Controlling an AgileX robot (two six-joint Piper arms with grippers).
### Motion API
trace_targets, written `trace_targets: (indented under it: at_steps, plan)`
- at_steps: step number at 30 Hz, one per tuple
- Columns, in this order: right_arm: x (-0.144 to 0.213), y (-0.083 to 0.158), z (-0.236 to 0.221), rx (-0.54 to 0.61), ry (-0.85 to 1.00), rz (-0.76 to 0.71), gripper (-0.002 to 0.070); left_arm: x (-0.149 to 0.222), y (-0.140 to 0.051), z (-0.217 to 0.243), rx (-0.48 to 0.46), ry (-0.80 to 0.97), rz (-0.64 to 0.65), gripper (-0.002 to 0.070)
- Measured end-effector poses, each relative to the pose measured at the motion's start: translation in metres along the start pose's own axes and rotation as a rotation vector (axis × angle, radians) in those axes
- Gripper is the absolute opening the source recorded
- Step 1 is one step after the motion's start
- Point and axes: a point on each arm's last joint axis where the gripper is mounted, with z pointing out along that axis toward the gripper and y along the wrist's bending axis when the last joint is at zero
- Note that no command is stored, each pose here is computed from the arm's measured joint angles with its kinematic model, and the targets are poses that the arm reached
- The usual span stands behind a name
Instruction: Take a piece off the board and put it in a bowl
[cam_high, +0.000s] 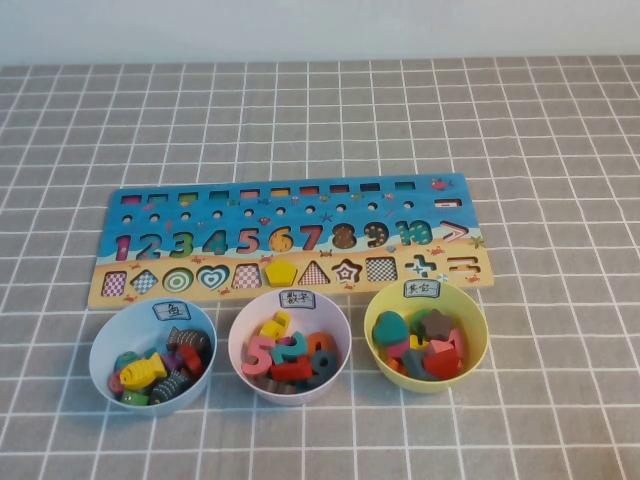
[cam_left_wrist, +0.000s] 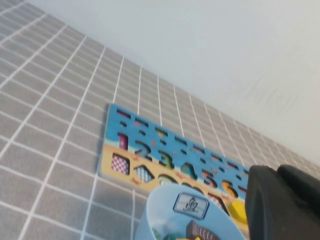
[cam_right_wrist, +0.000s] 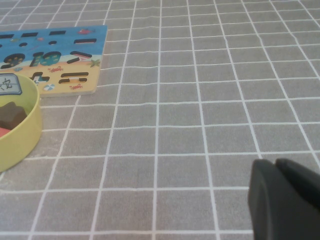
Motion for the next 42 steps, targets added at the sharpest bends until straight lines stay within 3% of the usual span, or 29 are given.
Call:
trace_targets:
  at_steps: [7, 10, 17, 20, 27, 33, 42]
  plan:
    - [0.0, 0.0, 0.0, 0.0, 0.0, 0.0, -0.0017, -0.006, -0.001, 0.0, 0.008, -0.062, 0.018, -0.0002]
    - [0.0, 0.0, 0.0, 0.0, 0.0, 0.0, -0.0017, -0.021, -0.014, 0.0, 0.02, -0.025, 0.021, -0.0002]
    - [0.0, 0.0, 0.0, 0.0, 0.0, 0.0, -0.0017, -0.067, -0.053, 0.033, -0.048, 0.324, 0.09, -0.0002]
    - [0.0, 0.0, 0.0, 0.0, 0.0, 0.0, -0.0017, -0.087, -0.069, 0.062, -0.063, 0.492, 0.176, -0.0002]
    - [0.0, 0.0, 0.0, 0.0, 0.0, 0.0, -0.0017, -0.114, -0.088, 0.142, -0.046, 0.789, 0.311, -0.0002]
    - [0.0, 0.0, 0.0, 0.0, 0.0, 0.0, -0.0017, -0.111, -0.096, 0.208, -0.004, 0.97, 0.404, -0.0002]
    - [0.0, 0.0, 0.0, 0.0, 0.0, 0.0, -0.0017, -0.072, -0.139, 0.283, 0.138, 1.206, 0.639, -0.0002]
